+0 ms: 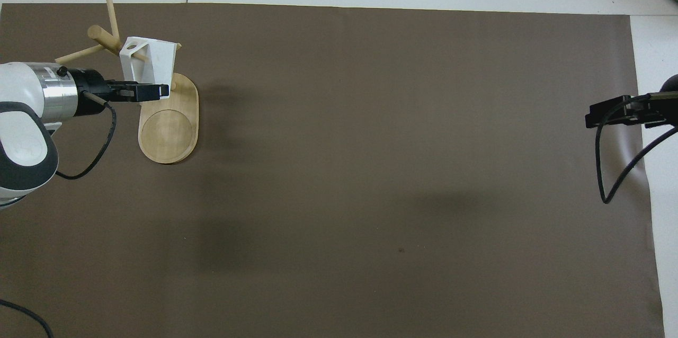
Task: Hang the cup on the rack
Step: 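Lower the white mug onto the mug tree peg with the left gripper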
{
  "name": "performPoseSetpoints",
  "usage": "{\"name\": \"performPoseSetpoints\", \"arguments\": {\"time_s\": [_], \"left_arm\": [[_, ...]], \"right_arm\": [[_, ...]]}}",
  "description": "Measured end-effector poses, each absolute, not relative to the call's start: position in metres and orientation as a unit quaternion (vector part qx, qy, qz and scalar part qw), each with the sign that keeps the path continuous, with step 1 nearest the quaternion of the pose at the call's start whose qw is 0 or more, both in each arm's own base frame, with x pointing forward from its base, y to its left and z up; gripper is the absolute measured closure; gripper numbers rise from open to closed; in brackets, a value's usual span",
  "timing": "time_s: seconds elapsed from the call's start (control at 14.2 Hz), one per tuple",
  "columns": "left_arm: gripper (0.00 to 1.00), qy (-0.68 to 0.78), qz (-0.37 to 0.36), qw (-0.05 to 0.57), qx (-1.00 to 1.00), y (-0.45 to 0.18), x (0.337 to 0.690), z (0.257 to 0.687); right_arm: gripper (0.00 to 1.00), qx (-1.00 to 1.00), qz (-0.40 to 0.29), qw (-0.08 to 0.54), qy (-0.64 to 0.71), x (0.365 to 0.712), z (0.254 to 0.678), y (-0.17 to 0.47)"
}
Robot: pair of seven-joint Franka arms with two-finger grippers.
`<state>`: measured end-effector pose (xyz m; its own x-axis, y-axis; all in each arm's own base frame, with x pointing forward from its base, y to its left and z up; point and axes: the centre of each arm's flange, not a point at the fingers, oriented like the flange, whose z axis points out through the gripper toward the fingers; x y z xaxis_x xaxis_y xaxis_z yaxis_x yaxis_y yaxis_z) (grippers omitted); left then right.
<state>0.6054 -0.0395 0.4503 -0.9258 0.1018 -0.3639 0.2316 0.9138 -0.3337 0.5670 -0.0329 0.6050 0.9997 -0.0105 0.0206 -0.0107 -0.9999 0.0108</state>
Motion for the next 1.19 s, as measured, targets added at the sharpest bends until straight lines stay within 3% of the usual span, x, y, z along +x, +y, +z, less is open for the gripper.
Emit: {"name": "performPoseSetpoints", "arguments": {"time_s": [0.35,0.63,0.91,1.19], "left_arm": [[0.00,0.961,-0.196,0.153,0.118,-0.042,0.598,0.455],[0.00,0.951,-0.201,0.147,0.182,-0.038,0.588,0.484],[0.00,0.925,-0.183,0.173,0.284,-0.036,0.566,0.530],[0.00,0.891,-0.141,0.150,0.404,-0.035,0.552,0.536]], "right_arm": [[0.00,1.000,0.010,0.006,-0.017,0.566,0.605,-0.046],[0.00,1.000,0.010,0.006,-0.026,0.565,0.605,-0.057],[0.00,1.000,0.010,0.006,-0.027,0.565,0.605,-0.057],[0.00,1.000,0.010,0.006,-0.027,0.565,0.605,-0.058]]}}
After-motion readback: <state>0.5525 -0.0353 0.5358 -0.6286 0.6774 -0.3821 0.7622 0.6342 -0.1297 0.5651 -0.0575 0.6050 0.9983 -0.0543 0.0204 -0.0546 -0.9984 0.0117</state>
